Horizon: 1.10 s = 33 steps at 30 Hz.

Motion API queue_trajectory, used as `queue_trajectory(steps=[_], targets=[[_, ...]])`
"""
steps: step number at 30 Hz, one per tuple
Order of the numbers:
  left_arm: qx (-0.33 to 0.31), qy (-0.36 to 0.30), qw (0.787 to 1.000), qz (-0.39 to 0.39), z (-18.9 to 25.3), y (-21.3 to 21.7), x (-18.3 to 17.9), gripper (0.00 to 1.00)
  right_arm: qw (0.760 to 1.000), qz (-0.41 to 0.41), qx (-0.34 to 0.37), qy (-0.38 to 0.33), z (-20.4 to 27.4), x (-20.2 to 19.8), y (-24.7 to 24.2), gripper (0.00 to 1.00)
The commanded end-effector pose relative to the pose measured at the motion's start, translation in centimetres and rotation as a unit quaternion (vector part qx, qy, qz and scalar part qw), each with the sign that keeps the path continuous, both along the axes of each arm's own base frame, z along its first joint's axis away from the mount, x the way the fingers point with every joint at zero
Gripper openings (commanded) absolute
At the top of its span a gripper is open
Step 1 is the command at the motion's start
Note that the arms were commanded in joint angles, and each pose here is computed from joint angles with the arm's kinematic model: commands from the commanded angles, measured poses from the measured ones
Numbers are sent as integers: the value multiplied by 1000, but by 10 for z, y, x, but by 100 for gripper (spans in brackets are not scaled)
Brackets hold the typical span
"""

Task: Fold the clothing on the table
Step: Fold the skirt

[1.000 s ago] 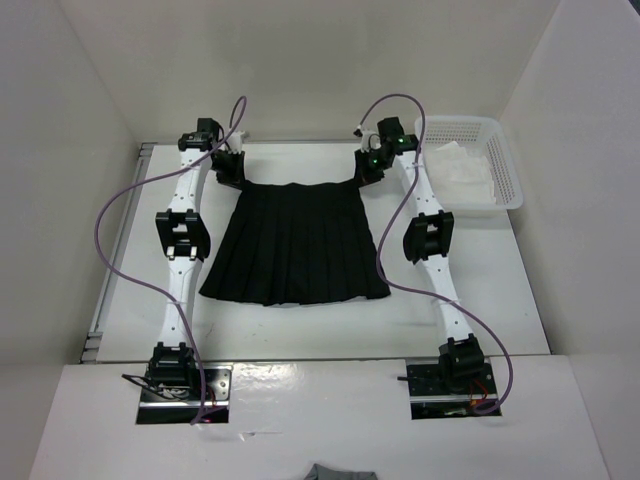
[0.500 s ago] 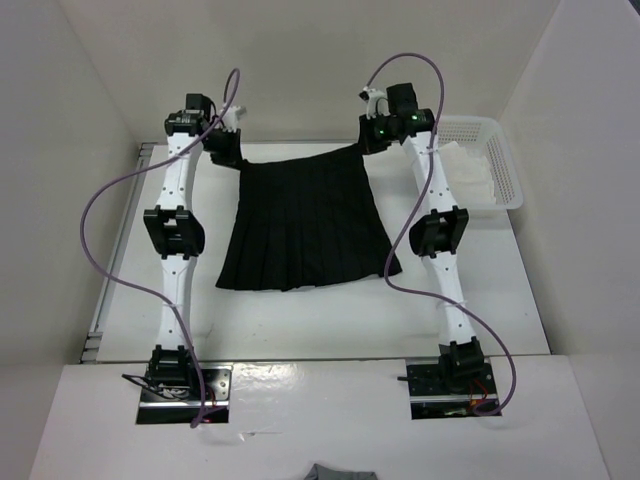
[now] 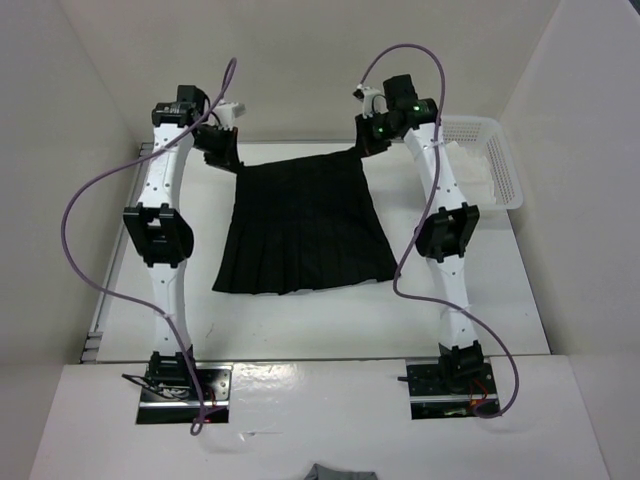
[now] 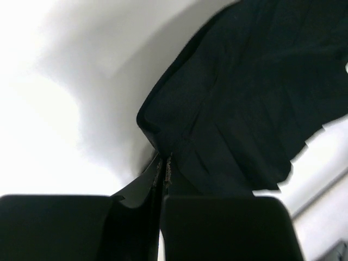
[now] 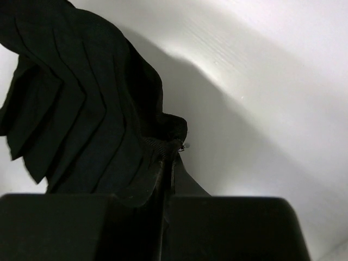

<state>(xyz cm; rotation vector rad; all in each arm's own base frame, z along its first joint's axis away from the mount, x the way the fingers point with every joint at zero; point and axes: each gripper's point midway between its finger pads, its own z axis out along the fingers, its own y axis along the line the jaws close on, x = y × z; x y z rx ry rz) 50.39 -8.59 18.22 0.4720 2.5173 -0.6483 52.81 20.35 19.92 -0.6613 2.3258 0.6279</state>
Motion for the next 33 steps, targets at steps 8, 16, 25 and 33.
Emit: queue_trajectory(steps=[8, 16, 25, 33], targets=[[82, -107, 991, 17, 64, 2, -83, 0, 998, 3, -3, -69, 112, -72, 0, 0], [112, -69, 991, 34, 13, 19, -120, 0, 994, -29, -62, -90, 52, -119, -5, 0], [137, -30, 990, 8, -37, 27, -158, 0, 992, -13, -124, -28, -38, -166, -34, 0], [149, -57, 986, -45, -27, 27, -192, 7, 988, 15, -150, -39, -46, -184, -46, 0]])
